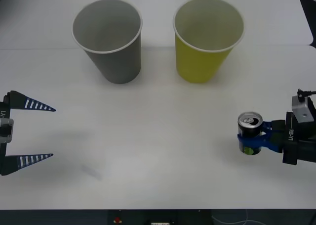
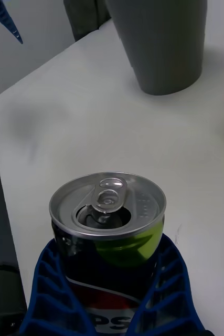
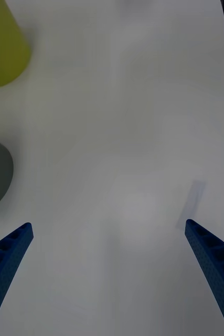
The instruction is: Put the can into the green bin and the plastic bottle into the gray bin
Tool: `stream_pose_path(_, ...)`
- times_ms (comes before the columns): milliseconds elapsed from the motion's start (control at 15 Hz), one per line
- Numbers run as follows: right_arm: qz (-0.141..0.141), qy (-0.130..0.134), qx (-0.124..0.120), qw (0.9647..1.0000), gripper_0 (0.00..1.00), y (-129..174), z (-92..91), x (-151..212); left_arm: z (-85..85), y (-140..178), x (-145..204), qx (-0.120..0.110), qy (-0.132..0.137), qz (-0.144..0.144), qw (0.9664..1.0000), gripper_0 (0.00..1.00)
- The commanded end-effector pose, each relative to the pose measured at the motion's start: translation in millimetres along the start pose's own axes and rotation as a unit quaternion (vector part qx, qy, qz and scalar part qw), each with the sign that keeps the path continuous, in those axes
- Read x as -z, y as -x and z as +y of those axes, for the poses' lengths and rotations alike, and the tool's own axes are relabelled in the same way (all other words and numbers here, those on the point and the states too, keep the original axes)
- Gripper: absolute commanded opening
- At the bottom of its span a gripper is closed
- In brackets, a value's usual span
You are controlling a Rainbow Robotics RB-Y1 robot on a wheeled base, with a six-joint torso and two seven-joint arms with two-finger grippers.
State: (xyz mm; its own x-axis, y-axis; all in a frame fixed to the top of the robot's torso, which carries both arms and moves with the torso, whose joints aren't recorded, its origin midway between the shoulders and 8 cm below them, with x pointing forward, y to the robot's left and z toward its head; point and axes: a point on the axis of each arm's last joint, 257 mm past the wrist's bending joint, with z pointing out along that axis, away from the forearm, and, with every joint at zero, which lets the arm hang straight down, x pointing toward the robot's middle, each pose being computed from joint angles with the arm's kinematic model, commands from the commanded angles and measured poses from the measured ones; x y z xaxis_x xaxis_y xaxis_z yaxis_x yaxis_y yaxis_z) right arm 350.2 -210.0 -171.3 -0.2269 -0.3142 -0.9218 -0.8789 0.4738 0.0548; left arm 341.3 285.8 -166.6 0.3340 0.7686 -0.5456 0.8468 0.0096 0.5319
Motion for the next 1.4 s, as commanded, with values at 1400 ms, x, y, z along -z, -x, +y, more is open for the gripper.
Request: stream_pose_path(1400,0.113,-0.145,-0.022,0.9827,0.0,228.0,-139.8,-33.2,0.0,0.0,0.0,0.0,0.0,0.0,1.0,1.0)
